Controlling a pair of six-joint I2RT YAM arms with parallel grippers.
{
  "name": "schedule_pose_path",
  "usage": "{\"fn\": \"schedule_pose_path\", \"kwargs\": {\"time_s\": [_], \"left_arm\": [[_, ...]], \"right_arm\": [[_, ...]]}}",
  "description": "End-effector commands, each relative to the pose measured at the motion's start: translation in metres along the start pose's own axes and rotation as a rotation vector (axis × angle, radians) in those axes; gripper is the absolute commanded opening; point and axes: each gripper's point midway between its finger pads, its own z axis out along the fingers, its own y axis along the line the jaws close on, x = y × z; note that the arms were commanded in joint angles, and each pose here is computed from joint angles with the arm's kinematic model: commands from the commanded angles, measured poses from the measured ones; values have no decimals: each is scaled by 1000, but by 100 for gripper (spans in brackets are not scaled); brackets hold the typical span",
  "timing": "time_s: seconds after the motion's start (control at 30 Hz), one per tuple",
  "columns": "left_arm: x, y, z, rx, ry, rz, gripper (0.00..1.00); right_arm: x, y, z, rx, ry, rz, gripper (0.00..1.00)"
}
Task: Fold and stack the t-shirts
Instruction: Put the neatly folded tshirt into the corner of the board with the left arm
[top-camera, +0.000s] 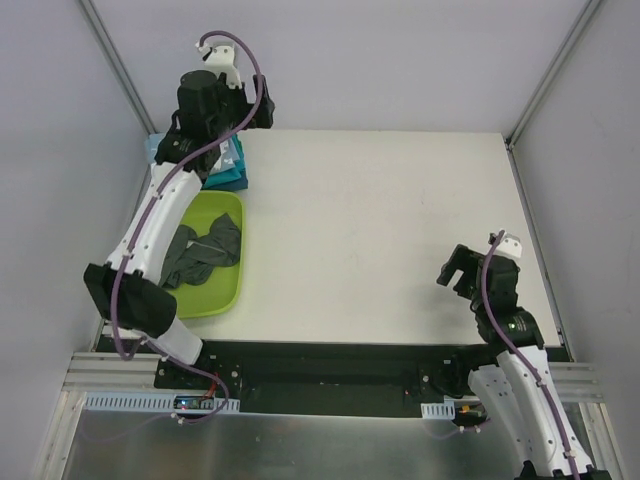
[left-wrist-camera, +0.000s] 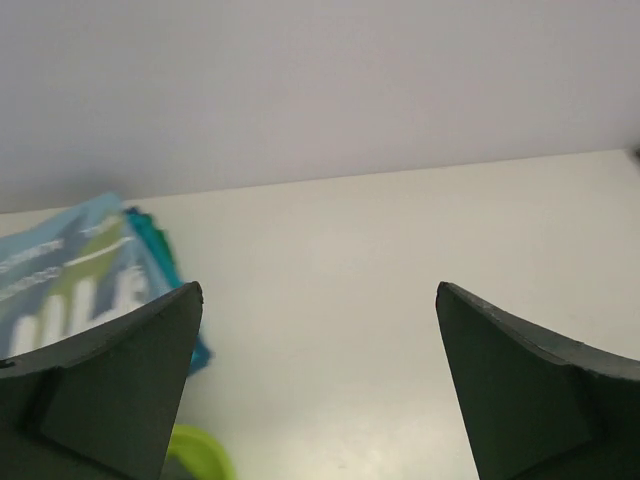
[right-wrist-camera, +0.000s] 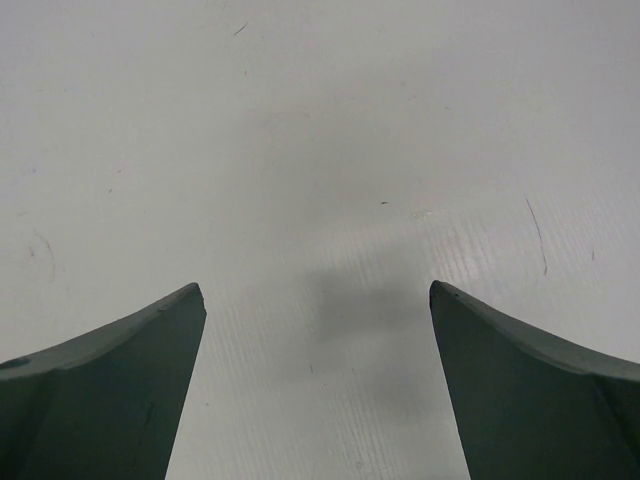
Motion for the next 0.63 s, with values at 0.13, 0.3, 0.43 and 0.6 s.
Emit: {"fn": "schedule_pose_path", "kwargs": {"time_s": [0.13,0.3,0.43,0.6], "left_arm": [[76,-154,-85,378,99,-108,99],[164,-183,-137,476,143,-163,99],[230,-170,-168,469,250,-206,99],[252,-140,-193,417,243,-269,99]], "right_arm": [[-2,12,-5,-91,-54,39,96],[-4,11,-8,-96,-84,58,96],[-2,16,-9,-128,-77,58,96],[-5,16,-11,-133,-105,72,96]]}}
